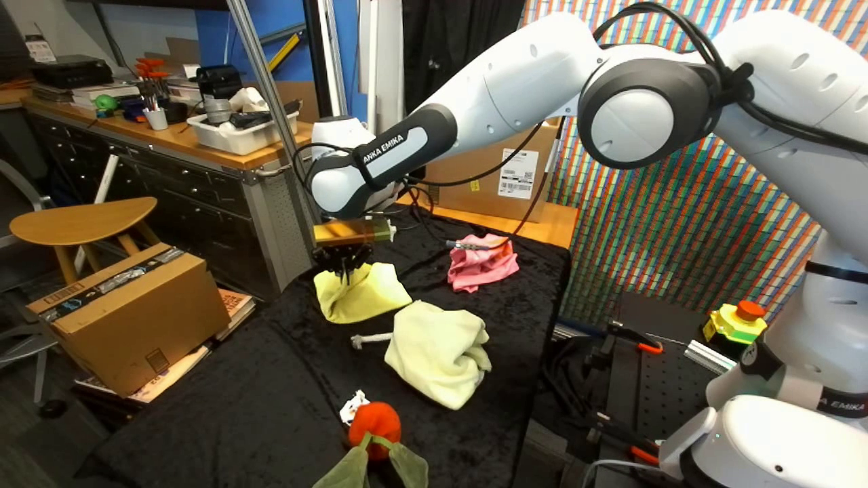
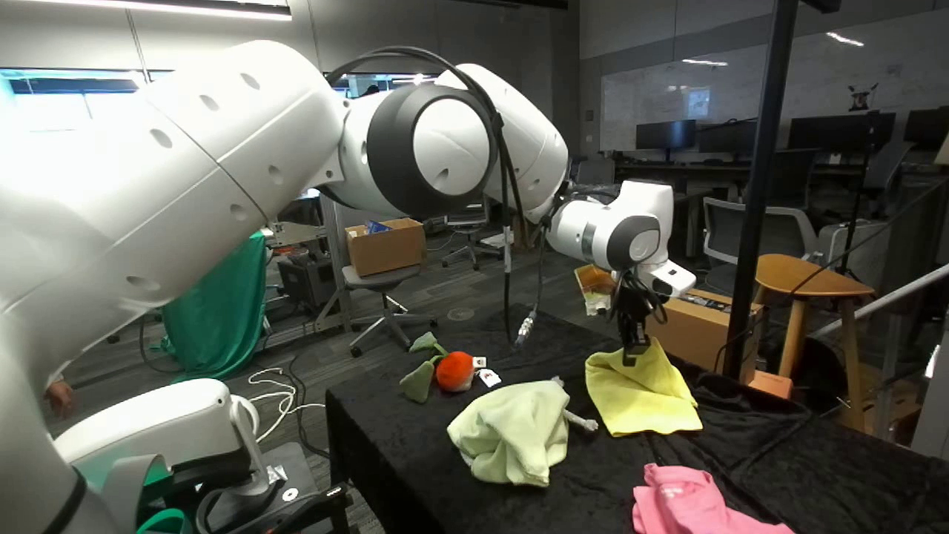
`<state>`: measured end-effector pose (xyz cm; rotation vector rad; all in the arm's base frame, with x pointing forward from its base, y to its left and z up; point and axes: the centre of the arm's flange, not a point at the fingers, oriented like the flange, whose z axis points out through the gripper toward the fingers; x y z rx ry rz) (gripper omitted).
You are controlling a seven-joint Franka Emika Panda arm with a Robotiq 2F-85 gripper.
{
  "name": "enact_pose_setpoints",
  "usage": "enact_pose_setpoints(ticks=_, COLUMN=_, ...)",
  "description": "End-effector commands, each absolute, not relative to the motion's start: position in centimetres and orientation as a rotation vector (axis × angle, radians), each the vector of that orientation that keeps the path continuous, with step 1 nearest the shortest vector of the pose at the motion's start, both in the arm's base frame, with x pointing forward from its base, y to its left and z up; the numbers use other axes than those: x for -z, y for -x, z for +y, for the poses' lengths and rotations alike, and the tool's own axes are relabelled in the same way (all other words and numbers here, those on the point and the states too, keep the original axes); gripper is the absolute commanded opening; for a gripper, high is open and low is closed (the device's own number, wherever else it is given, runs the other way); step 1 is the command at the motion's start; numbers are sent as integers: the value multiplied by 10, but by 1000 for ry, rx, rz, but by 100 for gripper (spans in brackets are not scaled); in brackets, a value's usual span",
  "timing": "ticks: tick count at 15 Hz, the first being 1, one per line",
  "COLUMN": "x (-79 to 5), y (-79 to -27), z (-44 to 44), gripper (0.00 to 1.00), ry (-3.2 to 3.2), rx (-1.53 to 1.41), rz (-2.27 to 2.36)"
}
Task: Pick up the clothes, rope and plush toy on the table and put them in the one place
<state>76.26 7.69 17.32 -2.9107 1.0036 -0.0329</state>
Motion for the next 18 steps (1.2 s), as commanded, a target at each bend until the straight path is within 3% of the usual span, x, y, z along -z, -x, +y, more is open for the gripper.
enact_pose_setpoints(ticks=1, x=-214, y=-748, z=75, gripper=6, ry=2973, rx=116, rz=926)
enact_pose_setpoints(ticks=11, x=-368, y=-665, z=65, gripper=5, ry=3089, rx=257, rz=424)
enact_pose_setpoints(ticks=18, x=-438, y=-568, z=68, gripper=6, ry=3113, rx=200, rz=-2)
